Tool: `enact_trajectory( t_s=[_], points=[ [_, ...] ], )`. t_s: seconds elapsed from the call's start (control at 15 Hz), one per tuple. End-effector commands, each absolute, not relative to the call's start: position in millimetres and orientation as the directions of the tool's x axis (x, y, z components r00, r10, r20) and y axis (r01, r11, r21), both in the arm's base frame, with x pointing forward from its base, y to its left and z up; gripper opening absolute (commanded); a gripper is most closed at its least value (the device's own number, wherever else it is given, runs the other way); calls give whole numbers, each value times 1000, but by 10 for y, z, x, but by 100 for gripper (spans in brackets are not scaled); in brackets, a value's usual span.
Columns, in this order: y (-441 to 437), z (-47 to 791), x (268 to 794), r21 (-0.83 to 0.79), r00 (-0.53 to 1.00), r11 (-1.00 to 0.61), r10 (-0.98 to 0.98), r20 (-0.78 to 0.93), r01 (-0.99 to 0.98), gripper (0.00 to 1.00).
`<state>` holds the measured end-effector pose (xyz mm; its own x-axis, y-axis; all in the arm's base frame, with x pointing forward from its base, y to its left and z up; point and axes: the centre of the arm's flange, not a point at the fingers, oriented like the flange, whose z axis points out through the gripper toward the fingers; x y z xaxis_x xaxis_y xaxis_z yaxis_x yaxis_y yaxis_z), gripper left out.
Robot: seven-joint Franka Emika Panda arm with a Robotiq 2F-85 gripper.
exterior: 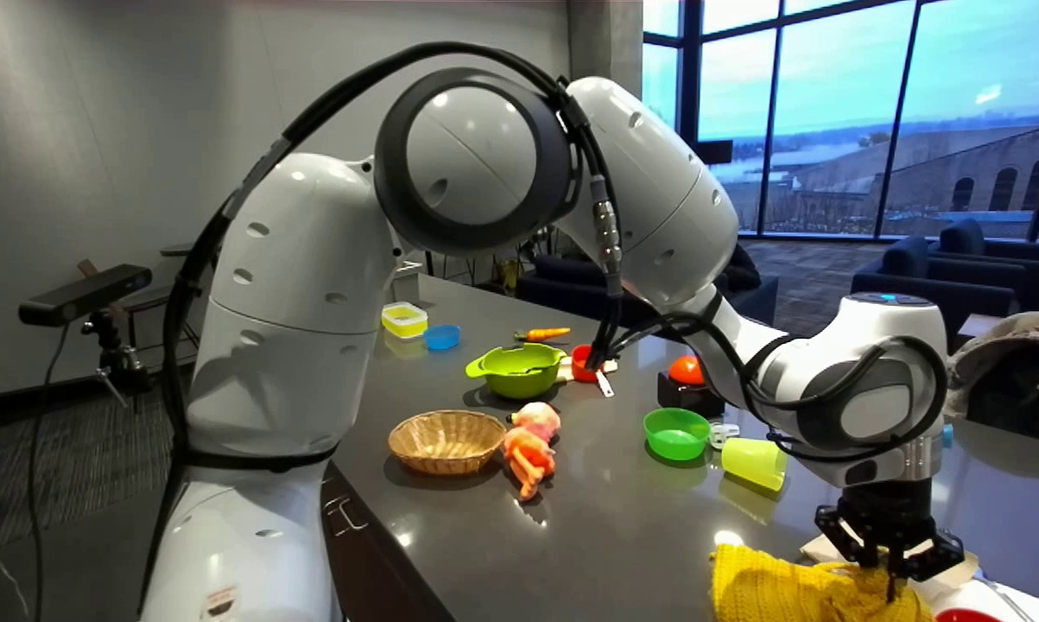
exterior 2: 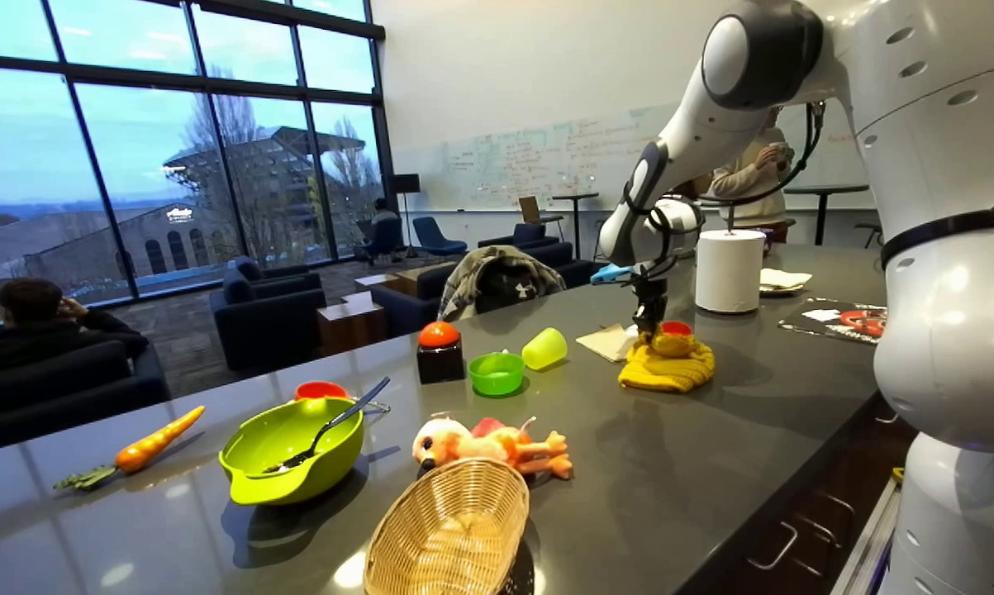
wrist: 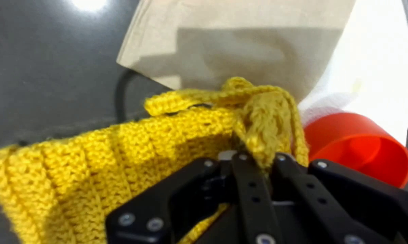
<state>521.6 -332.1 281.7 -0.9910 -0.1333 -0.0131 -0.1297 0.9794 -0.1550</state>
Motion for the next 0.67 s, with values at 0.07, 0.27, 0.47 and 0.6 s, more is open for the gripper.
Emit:
enact_trajectory(
  t_s=[0.07, 0.27, 0.47, 0.6],
  points=[
    [-2879, 2643, 5377, -103, -987, 983, -157, -32, -153, 2],
    [-2569, 2591, 5473, -90, -982, 979, -187, -39, -183, 2],
    [-2264, 2633, 5581, -76, -969, 971, -234, -73, -229, 2],
    [-1996, 2697, 5697, -76, -957, 961, -272, -102, -265, 2]
  ],
)
